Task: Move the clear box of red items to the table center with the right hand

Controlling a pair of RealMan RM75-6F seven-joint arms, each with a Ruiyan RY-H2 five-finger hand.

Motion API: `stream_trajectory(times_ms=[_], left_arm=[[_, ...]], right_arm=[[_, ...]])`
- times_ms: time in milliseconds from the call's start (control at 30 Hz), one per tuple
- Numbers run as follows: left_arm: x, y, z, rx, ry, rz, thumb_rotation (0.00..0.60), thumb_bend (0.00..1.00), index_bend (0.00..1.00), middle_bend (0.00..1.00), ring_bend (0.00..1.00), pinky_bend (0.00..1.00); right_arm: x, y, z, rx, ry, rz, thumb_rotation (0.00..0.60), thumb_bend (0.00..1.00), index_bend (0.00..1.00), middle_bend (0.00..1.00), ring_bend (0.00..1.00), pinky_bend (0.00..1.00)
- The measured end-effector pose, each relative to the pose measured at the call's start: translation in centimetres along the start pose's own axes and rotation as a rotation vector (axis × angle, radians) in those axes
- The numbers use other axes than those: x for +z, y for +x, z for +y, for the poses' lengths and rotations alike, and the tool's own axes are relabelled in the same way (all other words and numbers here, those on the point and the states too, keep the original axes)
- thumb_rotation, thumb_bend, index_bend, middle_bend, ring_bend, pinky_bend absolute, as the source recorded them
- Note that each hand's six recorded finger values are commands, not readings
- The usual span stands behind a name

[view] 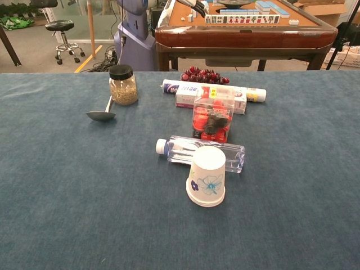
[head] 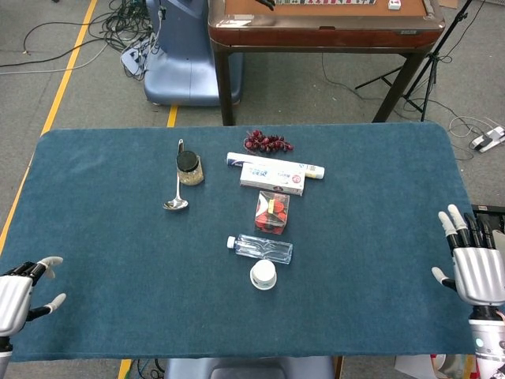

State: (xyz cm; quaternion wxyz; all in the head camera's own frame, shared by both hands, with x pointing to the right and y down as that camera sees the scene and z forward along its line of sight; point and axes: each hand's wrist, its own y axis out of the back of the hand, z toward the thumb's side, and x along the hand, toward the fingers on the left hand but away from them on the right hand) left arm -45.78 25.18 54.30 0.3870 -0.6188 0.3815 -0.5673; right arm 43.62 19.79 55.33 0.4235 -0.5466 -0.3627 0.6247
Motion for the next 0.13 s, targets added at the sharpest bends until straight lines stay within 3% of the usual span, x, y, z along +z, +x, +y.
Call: stream_trajectory(times_ms=[133], left_arm=[[0.26,0.25,-0.50,-0.020,-0.002,-0.008,0.600,0.02,0.31,0.49,0.43,0.56]], right_arm=[[-0.92,0.06,0.29,-0.012,-0.028,-0.025,0.600,0.00,0.07,0.05,0.00,0.03]])
